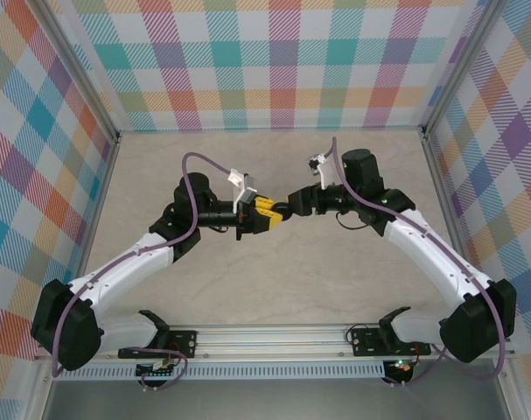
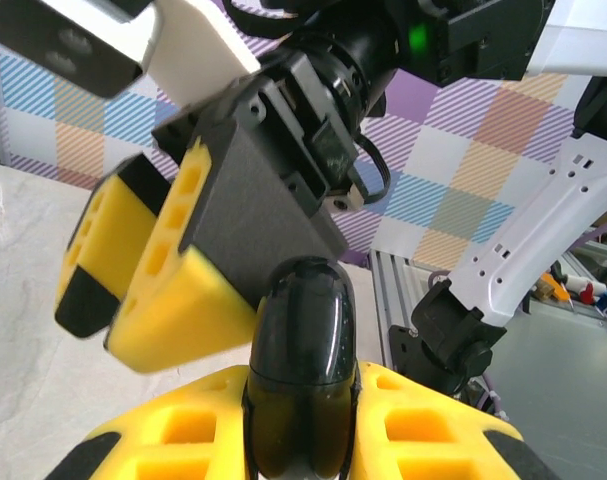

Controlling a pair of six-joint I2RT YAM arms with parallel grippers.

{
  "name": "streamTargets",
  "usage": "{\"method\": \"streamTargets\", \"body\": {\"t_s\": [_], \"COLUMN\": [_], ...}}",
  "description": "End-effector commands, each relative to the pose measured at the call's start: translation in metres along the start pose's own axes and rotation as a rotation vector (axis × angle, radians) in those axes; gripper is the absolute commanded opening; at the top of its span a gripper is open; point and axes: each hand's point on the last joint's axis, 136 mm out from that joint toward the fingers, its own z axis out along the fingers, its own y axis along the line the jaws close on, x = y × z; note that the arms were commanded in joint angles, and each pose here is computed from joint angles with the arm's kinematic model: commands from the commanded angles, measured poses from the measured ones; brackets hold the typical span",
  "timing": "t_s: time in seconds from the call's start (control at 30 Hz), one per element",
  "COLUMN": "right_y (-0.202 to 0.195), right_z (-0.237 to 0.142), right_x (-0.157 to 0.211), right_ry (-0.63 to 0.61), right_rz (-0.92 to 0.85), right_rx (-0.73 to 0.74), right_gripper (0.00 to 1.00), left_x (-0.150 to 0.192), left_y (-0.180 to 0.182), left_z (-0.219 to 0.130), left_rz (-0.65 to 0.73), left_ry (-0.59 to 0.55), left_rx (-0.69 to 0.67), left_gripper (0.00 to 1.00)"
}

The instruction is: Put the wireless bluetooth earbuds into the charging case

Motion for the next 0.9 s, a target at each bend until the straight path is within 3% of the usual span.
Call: {"method": "streamTargets", "body": {"t_s": [0.0,0.2,0.37,0.63,0.87], "right_y": [0.017,0.011,-0.034,-0.106,-0.136], "right_z": [-0.007,-0.010,-0.012,-0.016,-0.007], "right_x": [-0.007,-0.008,-0.003,0.027,0.053], "right_ry": [-0.035,-0.045,-0.037,0.086,0.189], "right_rz": [-0.038,-0.036,0.015,0.127,0.177], "right_rx": [-0.064,-0.018,0.229,0.588,0.690], "right_gripper": [0.60,0.60,0.61,0.63,0.63], "left_x": [-0.008,-0.007,0.003,0.030,0.072], "left_y": [0.000,0.004,0.033,0.072,0.110], "left_z": [0.004,0.004,0.003,0.015,0.024], "left_rz": [0.011,0.004,-0.066,-0.250,-0.448], "left_ry": [-0.004,-0.001,0.026,0.109,0.190], "left_rx": [-0.001,-0.023,-0.173,-0.280,-0.402], "left_gripper": [0.00,0.00,0.00,0.00,0.00]}}
